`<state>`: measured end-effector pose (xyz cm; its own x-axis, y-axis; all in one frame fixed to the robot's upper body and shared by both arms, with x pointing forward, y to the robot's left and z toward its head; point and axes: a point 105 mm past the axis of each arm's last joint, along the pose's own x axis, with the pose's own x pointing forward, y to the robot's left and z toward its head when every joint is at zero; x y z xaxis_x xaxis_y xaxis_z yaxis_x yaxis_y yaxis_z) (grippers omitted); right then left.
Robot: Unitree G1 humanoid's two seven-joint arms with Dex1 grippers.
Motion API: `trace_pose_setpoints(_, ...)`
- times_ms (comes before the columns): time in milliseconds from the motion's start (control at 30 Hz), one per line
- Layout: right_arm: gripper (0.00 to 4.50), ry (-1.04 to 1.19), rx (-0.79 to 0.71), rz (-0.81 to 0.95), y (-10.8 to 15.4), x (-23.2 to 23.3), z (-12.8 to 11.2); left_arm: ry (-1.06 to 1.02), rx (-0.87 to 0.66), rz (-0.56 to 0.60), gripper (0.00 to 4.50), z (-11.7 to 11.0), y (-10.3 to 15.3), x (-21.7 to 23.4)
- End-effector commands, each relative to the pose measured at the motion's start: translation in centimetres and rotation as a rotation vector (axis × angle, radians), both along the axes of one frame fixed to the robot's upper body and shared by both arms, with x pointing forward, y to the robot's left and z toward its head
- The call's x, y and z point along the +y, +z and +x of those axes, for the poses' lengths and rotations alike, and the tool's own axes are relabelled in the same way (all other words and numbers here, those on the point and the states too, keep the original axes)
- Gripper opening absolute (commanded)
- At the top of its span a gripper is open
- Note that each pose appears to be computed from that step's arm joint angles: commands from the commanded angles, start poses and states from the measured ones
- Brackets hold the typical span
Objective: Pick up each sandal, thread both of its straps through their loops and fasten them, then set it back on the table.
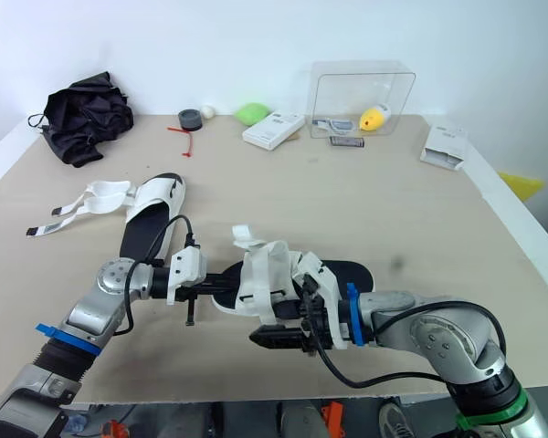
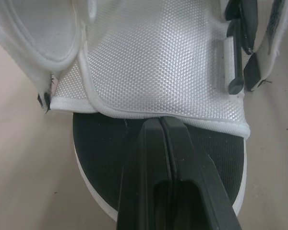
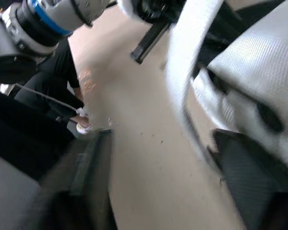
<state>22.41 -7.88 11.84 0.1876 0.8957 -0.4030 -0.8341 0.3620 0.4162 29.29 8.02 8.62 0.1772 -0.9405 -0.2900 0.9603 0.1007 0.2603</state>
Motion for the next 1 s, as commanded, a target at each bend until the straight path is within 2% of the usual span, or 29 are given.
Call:
trace_pose_setpoints(33, 1.99, -0.049, -0.040, -0.022, 0.1, 0.0, 1.1, 0.005, 0.136, 0.128, 0.00, -1.2, -4.2, 1.0)
trace_pose_setpoints(133, 0.45, -0.062, -0.029, -0.011, 0.0, 0.0, 1.3, 0.007, 0.138, 0.128, 0.00, -1.2, -4.2, 1.0)
trace_pose_setpoints(167, 0.07, -0.062, -0.022, -0.005, 0.1, 0.0, 1.3, 0.007, 0.138, 0.128, 0.00, -1.2, -4.2, 1.0)
trace_pose_setpoints(267, 0.07, -0.039, 0.012, 0.018, 0.5, -0.2, 0.7, 0.009, 0.139, 0.128, 0.00, -1.3, -4.2, 1.0)
trace_pose_setpoints(333, 0.07, 0.033, 0.054, 0.064, 1.5, -0.5, -0.6, 0.010, 0.140, 0.128, 0.00, -1.3, -4.3, 1.0)
trace_pose_setpoints(400, 0.07, 0.123, 0.091, 0.175, 4.0, -0.8, -2.0, 0.012, 0.141, 0.127, 0.00, -1.3, -4.3, 1.0)
trace_pose_setpoints(467, 0.07, 0.158, 0.100, 0.243, 5.9, -1.0, -2.3, 0.013, 0.143, 0.126, 0.00, -1.3, -4.3, 1.0)
trace_pose_setpoints(600, 0.07, 0.034, 0.075, 0.304, 8.5, -1.4, 1.1, 0.014, 0.144, 0.123, 0.00, -1.4, -4.4, 0.9)
trace_pose_setpoints(733, 0.07, -0.103, 0.080, 0.274, 8.6, -1.7, 4.4, 0.013, 0.146, 0.121, 0.00, -1.4, -4.4, 0.8)
trace_pose_setpoints(1000, 0.07, -0.067, 0.176, 0.137, 5.8, -1.0, 4.5, 0.014, 0.146, 0.121, 0.00, -1.4, -4.4, 0.7)
